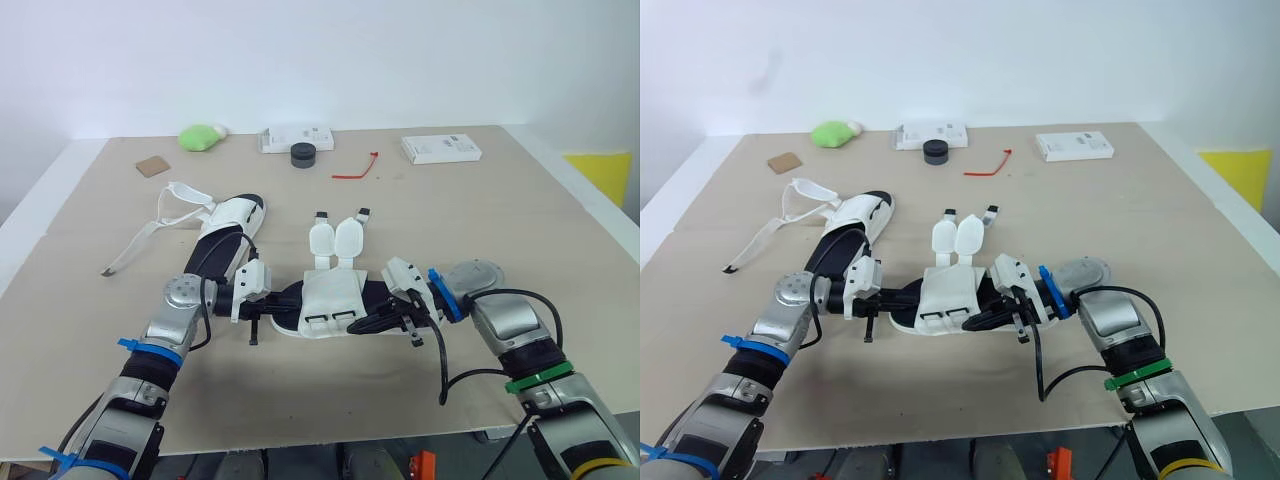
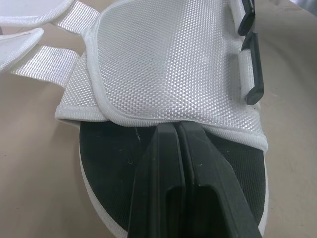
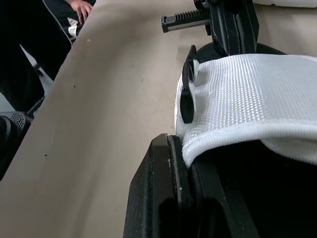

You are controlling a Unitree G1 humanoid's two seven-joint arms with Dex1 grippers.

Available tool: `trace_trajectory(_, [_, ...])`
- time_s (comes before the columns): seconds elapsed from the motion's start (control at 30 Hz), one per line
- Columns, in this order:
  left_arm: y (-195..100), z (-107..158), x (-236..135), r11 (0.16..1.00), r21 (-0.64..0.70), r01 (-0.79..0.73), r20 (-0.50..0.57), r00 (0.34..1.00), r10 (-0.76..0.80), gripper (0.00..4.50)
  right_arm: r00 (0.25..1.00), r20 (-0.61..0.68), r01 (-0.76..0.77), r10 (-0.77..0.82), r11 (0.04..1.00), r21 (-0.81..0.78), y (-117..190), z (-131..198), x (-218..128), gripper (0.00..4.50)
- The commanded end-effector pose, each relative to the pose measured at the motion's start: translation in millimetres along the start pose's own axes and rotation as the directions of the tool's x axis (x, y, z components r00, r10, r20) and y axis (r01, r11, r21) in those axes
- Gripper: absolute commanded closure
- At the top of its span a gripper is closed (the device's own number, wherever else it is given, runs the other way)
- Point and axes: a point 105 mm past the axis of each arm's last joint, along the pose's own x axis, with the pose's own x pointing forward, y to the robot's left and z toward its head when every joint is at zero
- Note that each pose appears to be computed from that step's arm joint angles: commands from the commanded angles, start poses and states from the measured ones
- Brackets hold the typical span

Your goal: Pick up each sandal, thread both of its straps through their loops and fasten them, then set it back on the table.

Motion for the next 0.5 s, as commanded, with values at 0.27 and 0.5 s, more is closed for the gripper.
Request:
trace_trajectory(0.27, [-40, -58, 10, 0.978, -0.165, 0.128, -0.168, 0.973, -0.156, 4.4, 0.998, 0.049, 0.041, -0.039, 0.998, -0.047, -8, 17, -8, 4.5])
trace_trajectory(0.5, [-44, -71, 7, 0.971, -0.161, 0.177, -0.276, 0.936, -0.217, 4.4, 0.998, 0.044, 0.053, -0.05, 0.997, -0.053, -7, 17, -11, 4.5])
